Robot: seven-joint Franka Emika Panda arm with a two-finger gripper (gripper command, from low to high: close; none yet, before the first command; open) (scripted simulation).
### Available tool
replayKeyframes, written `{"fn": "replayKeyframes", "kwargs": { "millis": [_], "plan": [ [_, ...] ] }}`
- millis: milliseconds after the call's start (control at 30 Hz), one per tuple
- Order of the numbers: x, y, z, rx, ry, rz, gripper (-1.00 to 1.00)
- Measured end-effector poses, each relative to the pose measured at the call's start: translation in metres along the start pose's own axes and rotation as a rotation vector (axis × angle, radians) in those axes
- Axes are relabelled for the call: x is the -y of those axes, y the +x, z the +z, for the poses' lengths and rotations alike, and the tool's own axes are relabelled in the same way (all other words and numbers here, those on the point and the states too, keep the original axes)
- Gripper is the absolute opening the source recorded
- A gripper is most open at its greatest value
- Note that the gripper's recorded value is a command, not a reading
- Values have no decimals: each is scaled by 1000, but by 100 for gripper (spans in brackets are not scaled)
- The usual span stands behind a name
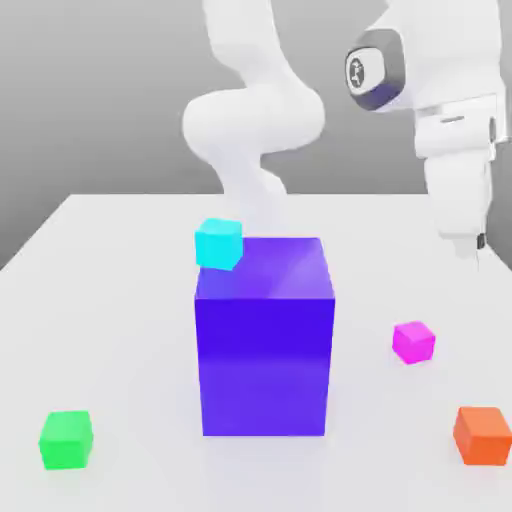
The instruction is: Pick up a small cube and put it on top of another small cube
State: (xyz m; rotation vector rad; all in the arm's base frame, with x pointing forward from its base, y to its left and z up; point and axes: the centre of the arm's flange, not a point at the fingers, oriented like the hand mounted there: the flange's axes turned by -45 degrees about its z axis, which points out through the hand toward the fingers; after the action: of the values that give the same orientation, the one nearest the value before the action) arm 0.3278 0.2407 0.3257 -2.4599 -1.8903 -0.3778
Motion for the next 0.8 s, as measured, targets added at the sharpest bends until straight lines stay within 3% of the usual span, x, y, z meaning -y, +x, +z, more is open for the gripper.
{"fn": "replayKeyframes", "kwargs": {
  "millis": [267,533,567,800],
  "plan": [
    [128,-32,100,140,167,-512,0],
    [150,-49,162,154,191,-580,0],
    [152,-52,170,155,191,-580,-100],
    [152,-52,172,158,191,-581,-100]
  ]
}}
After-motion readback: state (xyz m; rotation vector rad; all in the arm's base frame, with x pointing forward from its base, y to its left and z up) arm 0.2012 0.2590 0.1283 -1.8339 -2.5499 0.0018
